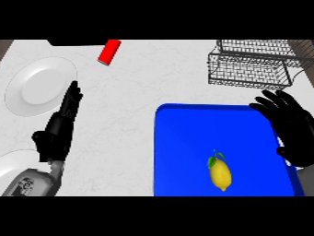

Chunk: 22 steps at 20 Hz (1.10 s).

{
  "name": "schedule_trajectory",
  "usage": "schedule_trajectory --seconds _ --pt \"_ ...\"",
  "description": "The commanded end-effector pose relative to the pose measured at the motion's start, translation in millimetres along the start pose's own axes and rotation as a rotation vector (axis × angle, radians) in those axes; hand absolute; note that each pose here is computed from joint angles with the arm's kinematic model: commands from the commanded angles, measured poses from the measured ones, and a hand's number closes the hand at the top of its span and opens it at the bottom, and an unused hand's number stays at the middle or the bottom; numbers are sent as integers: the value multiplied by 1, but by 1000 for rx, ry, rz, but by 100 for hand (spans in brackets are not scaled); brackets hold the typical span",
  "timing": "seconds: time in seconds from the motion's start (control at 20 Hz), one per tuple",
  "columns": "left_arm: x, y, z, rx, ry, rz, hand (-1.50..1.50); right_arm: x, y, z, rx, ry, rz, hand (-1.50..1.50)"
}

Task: Pick the lemon from the tray and place it in the tiered basket

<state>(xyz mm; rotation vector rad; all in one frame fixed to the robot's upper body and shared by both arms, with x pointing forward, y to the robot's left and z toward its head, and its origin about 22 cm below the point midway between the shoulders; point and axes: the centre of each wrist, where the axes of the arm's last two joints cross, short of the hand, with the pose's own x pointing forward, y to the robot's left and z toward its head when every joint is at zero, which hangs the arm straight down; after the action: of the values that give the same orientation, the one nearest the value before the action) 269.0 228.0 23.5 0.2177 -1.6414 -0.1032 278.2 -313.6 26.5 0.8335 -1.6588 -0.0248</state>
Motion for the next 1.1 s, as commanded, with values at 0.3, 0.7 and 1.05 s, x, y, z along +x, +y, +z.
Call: schedule_trajectory --seconds 0.3,0.7,1.05 --pt "8 -22 -1 11 -11 20 0 156 -24 27 326 146 575 -150" --pt "8 -9 1 15 -1 9 0 213 74 -1 547 245 1199 -150" --pt "18 -4 -7 4 -12 9 0 172 134 15 554 325 1424 -150"
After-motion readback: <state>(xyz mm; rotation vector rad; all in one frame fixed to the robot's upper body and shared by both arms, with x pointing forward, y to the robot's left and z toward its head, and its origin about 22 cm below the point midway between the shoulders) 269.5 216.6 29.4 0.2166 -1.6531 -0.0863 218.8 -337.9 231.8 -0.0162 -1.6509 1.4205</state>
